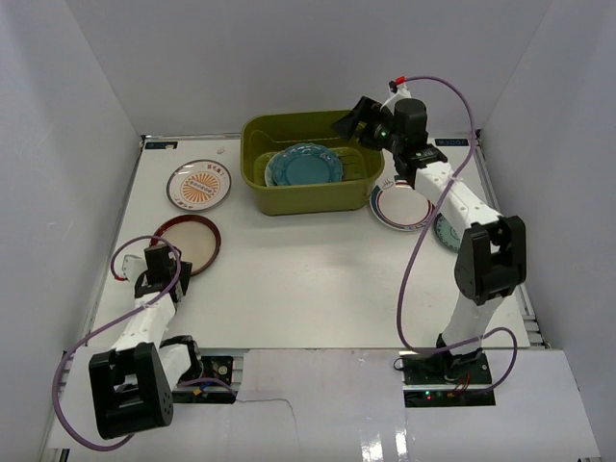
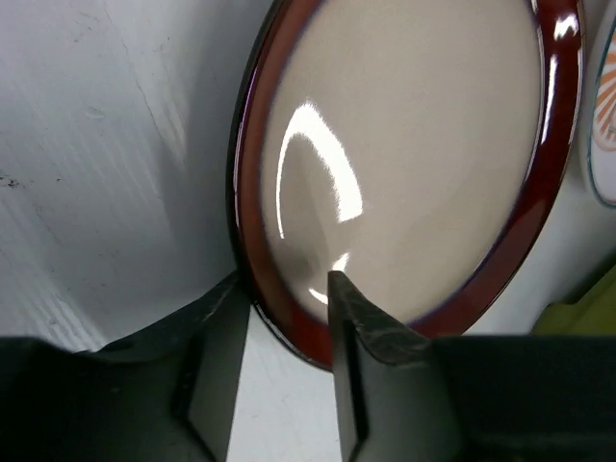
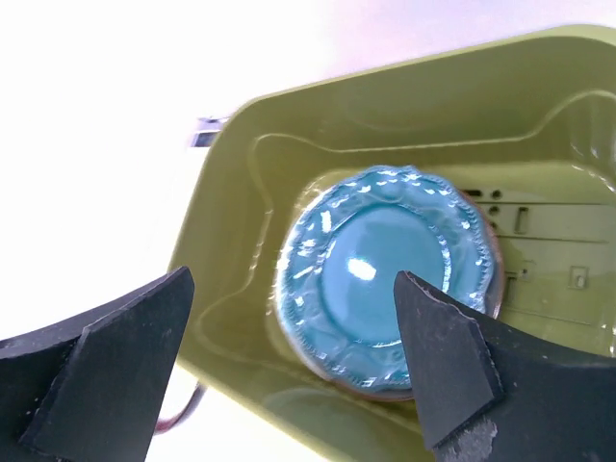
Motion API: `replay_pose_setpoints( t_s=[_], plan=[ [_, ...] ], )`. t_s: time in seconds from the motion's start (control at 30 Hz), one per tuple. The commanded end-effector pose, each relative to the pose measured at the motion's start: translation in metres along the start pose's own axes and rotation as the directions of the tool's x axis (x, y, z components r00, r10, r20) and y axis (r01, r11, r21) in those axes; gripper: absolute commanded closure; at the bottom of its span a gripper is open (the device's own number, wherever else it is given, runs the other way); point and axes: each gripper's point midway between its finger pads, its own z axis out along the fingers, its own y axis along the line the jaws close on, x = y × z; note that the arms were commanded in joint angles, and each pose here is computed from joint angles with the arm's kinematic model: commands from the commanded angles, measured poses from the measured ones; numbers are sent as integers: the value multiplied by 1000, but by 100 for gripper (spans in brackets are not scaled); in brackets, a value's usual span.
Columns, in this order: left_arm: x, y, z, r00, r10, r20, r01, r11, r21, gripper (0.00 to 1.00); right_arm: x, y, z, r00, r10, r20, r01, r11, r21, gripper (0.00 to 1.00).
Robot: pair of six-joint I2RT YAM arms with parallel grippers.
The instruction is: Place the plates into the plastic bin on the countertop
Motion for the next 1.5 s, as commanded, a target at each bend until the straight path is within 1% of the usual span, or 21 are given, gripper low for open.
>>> replay_pose_setpoints(
  t_s=[0.0,0.1,0.17,0.2,0.3,0.33,0.37,0.5,0.6,0.73,0.77,0.9,1.03,1.07,1.1,1.17,1.2,1.3,1.4,1.43,1.47],
  plan=[
    [3,17,4,1000,0,8,0,999,-51,54,-14,28,-26,997,-47,62,52,995,-89,10],
    [0,20,3,1000,18,24,-17,998,-54,67,-20,39,-45,994,-43,101,55,992,-113,10],
    [-2,22,3,999,26,34,-24,998,-62,70,-25,48,-57,990,-43,131,61,989,-136,10],
    [-2,23,3,999,30,35,-28,998,-63,75,-27,50,-61,990,-39,136,58,988,-142,10],
    [2,28,4,999,40,22,-39,997,-71,83,-29,61,-74,989,-40,144,64,984,-166,10],
    [3,28,4,998,55,16,-54,996,-68,94,-29,63,-77,988,-42,146,67,983,-170,10],
    [3,28,3,998,64,12,-63,996,-65,100,-30,70,-85,988,-44,151,73,980,-188,10],
    [4,18,-6,993,117,-6,-117,993,-9,100,-10,80,-100,992,-49,116,74,973,-220,10],
    [-1,-4,-20,984,176,7,-176,980,95,100,24,87,-111,998,-46,49,57,965,-255,10],
    [2,-28,-40,960,281,-22,-269,938,218,100,72,93,-129,999,-27,-37,15,953,-304,10],
    [11,-34,-47,942,331,-57,-304,913,273,100,91,93,-137,997,-34,-66,11,950,-311,10],
    [31,-54,-70,907,407,-110,-326,843,428,100,146,89,-152,983,-51,-175,-8,947,-322,10],
    [55,-72,-92,866,473,-163,-303,755,582,100,199,67,-161,956,-22,-292,-62,960,-274,10],
    [66,-76,-103,840,507,-196,-282,715,640,100,216,55,-164,944,-1,-330,-87,964,-251,10],
    [70,-85,-110,829,529,-181,-273,665,695,100,221,54,-165,940,21,-341,-112,962,-250,10],
    [87,-86,-122,787,579,-212,-237,601,763,100,236,47,-165,923,48,-381,-146,962,-230,10],
    [95,-94,-138,761,614,-208,-202,529,824,100,244,45,-166,915,71,-397,-170,960,-220,10],
    [108,-98,-158,701,675,-232,-136,446,885,100,261,40,-162,898,84,-432,-184,963,-195,10],
    [113,-101,-170,656,720,-227,-111,390,914,100,273,31,-156,885,99,-454,-189,969,-157,10],
    [114,-105,-179,642,739,-204,-96,341,935,100,278,26,-153,879,106,-464,-192,971,-140,10],
    [114,-106,-183,630,751,-197,-89,322,942,100,281,22,-151,877,112,-467,-192,973,-128,10]
  ],
)
